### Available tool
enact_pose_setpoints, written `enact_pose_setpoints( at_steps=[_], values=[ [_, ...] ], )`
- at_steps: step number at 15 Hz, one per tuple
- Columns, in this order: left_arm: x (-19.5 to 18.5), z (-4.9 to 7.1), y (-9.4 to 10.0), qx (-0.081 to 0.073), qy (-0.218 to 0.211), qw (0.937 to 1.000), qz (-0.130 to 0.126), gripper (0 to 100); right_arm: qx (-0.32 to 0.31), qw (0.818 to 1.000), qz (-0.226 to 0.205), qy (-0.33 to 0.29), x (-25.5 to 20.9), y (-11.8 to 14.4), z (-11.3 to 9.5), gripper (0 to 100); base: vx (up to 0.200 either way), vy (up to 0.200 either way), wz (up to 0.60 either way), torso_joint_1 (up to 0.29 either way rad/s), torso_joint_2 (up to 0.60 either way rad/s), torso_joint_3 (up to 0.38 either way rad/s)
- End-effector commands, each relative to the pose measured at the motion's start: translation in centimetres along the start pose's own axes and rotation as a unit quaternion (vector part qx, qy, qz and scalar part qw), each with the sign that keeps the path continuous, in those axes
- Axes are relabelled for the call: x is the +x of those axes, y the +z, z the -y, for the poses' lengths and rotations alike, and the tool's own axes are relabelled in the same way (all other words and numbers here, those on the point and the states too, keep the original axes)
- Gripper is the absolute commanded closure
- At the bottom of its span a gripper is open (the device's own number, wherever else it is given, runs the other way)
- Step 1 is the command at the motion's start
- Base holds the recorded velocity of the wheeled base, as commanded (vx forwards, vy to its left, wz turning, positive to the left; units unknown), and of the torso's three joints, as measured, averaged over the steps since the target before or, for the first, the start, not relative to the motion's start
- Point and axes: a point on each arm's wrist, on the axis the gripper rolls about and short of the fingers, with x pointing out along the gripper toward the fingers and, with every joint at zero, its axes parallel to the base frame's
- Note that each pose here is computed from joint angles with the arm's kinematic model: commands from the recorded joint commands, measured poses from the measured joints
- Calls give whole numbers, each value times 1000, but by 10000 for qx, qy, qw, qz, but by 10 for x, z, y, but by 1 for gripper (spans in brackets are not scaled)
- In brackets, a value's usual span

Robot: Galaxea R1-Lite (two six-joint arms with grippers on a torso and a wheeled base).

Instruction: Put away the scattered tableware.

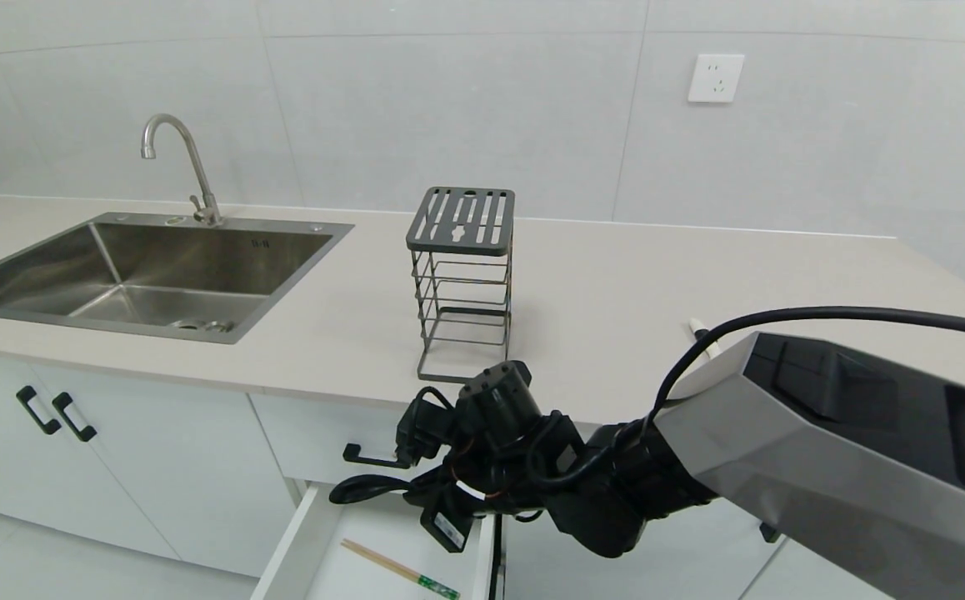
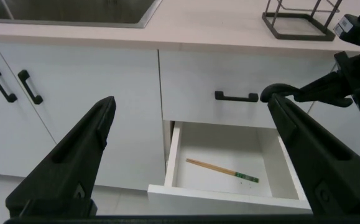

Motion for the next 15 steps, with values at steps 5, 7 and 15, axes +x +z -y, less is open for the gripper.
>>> enact_pose_setpoints(
  at_steps=[5, 7, 15],
  values=[
    [0, 0, 0, -1, 0, 10000, -4, 0, -266, 9996, -18, 38, 1, 0, -3, 100, 0, 0, 0, -126, 274, 146],
    [0, 0, 0, -1, 0, 10000, -4, 0, -267, 9996, -46, 58, 3, -1, -4, 100, 0, 0, 0, -166, 337, 178],
    [0, 0, 0, -1, 0, 10000, -4, 0, -323, 9994, -58, 129, 9, 0, -10, 100, 0, 0, 0, -78, 166, 88]
  ],
)
